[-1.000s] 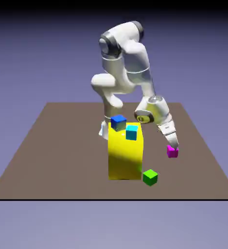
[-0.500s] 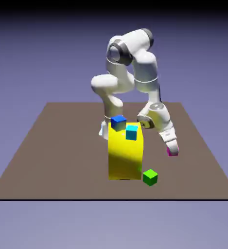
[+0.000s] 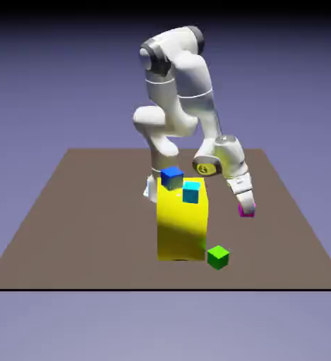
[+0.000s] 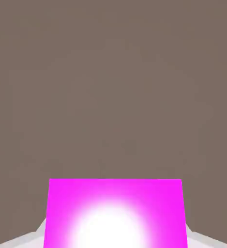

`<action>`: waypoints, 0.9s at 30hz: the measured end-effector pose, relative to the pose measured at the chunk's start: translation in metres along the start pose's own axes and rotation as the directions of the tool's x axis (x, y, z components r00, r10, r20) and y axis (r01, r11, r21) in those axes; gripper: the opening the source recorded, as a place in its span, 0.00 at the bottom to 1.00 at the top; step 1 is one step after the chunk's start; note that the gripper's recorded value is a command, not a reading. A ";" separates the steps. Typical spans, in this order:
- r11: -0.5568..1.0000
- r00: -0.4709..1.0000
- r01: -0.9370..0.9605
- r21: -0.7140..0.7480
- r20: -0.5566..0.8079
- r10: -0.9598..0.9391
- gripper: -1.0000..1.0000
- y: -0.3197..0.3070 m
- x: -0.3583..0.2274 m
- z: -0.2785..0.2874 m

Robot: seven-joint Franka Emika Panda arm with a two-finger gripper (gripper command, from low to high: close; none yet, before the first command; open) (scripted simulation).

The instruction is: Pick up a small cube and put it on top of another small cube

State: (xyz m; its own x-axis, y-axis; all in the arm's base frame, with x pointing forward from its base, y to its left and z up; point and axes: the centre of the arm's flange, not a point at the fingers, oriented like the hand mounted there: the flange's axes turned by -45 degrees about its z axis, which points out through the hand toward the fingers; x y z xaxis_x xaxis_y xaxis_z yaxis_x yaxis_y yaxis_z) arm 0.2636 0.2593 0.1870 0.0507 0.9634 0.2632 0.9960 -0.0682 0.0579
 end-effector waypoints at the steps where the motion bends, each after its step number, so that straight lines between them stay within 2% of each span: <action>1: 0.999 0.999 -0.039 -0.034 0.036 0.040 0.00 0.013 -0.003 -0.005; 7: 0.928 0.939 -0.282 -0.243 0.129 0.319 0.00 0.087 -0.014 -0.064; 13: 0.768 0.817 -0.527 -0.365 0.034 0.576 0.00 0.130 -0.011 -0.159; 16: 0.666 0.727 -0.650 -0.365 -0.043 0.686 0.00 0.140 -0.022 -0.208; 22: 0.456 0.515 -0.841 -0.291 -0.170 0.840 0.00 0.132 -0.082 -0.279; 25: 0.358 0.401 -0.910 -0.209 -0.230 0.887 0.00 0.121 -0.110 -0.308; 27: 0.346 0.396 -0.911 -0.227 -0.236 0.888 0.00 0.115 -0.114 -0.304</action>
State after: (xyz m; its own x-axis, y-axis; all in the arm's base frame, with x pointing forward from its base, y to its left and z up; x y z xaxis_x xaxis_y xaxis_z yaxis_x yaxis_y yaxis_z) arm 0.3500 0.0633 0.4563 0.8866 0.2595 0.3829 0.2815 -0.9596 -0.0015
